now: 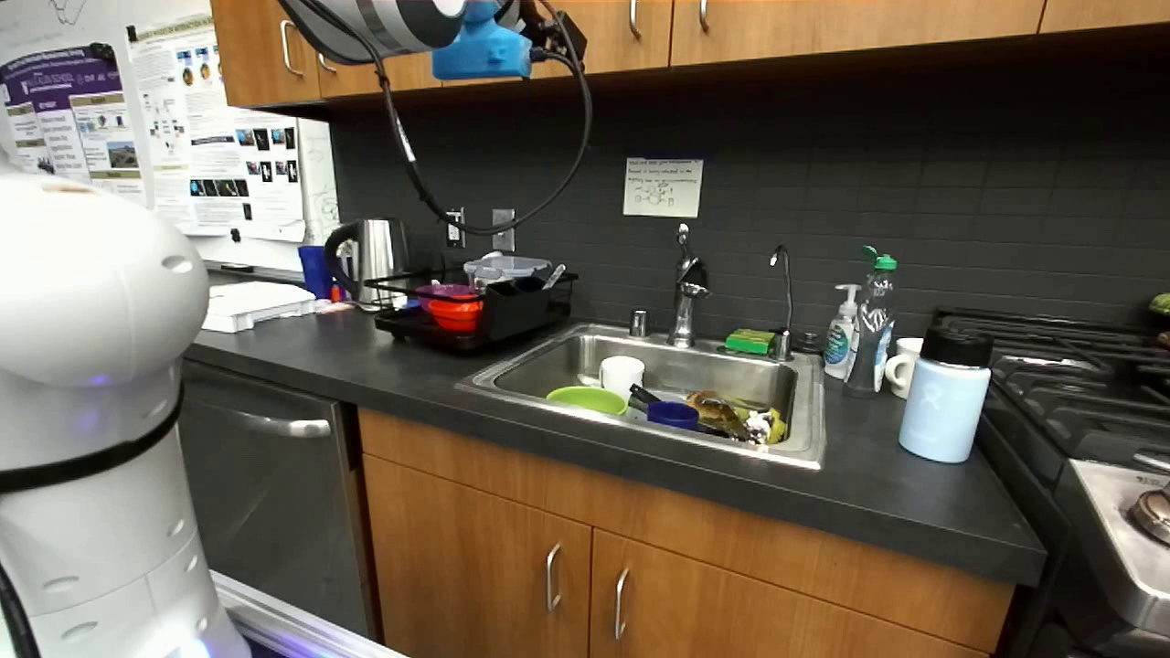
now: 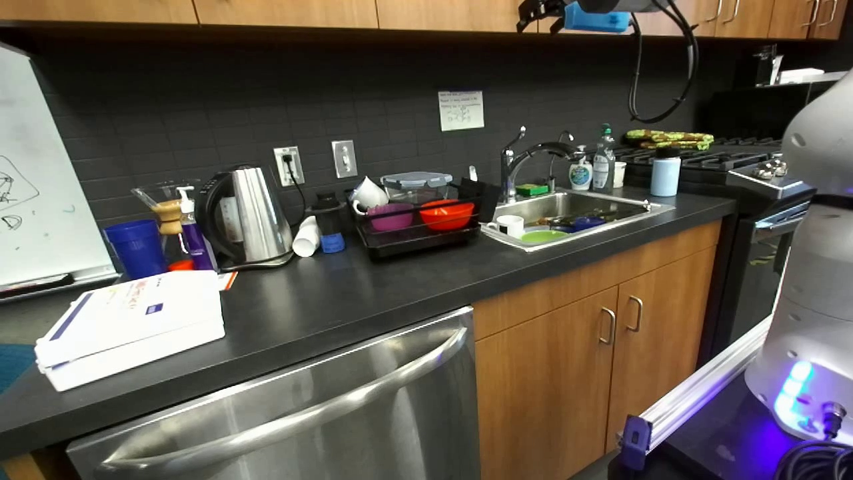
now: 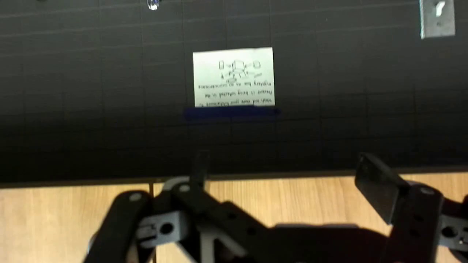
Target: Open the top left cabinet door
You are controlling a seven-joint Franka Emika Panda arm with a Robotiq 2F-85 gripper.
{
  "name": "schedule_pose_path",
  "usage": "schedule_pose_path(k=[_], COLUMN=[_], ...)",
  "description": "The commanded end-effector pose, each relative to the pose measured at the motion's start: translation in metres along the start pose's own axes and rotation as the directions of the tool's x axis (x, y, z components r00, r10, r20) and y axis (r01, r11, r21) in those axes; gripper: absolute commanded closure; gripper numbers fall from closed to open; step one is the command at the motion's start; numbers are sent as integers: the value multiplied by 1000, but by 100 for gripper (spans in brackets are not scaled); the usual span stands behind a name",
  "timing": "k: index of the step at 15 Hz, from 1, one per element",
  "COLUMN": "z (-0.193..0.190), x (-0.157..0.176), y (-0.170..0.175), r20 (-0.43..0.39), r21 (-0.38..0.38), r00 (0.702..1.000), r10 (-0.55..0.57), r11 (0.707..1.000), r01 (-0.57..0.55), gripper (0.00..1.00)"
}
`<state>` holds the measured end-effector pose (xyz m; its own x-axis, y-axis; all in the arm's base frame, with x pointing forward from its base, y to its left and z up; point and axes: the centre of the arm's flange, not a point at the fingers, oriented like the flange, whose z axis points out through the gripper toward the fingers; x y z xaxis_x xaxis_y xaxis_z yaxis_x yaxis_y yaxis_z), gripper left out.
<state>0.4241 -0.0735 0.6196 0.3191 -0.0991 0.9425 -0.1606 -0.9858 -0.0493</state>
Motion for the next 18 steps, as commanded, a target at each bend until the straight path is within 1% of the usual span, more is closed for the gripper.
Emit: schedule_pose_path(k=[1, 4, 8, 10, 15, 16, 17, 18], z=[-11, -7, 1, 3, 2, 3, -11, -10], x=[10, 19, 28, 34, 62, 64, 62, 63], y=[-8, -7, -2, 0, 2, 2, 4, 4], r20=[-138, -206, -253, -266, -309, -304, -292, -292], r21=[2, -5, -18, -25, -34, -34, -28, -28], r00=[990, 979, 967, 964, 951, 953, 956, 956], r10=[12, 13, 10, 6, -1, -7, -9, -9], r11=[1000, 1000, 1000, 1000, 999, 999, 1000, 1000], r01=[-12, -15, -15, -13, -10, -4, 1, 1], gripper=[0, 0, 0, 0, 0, 0, 0, 0])
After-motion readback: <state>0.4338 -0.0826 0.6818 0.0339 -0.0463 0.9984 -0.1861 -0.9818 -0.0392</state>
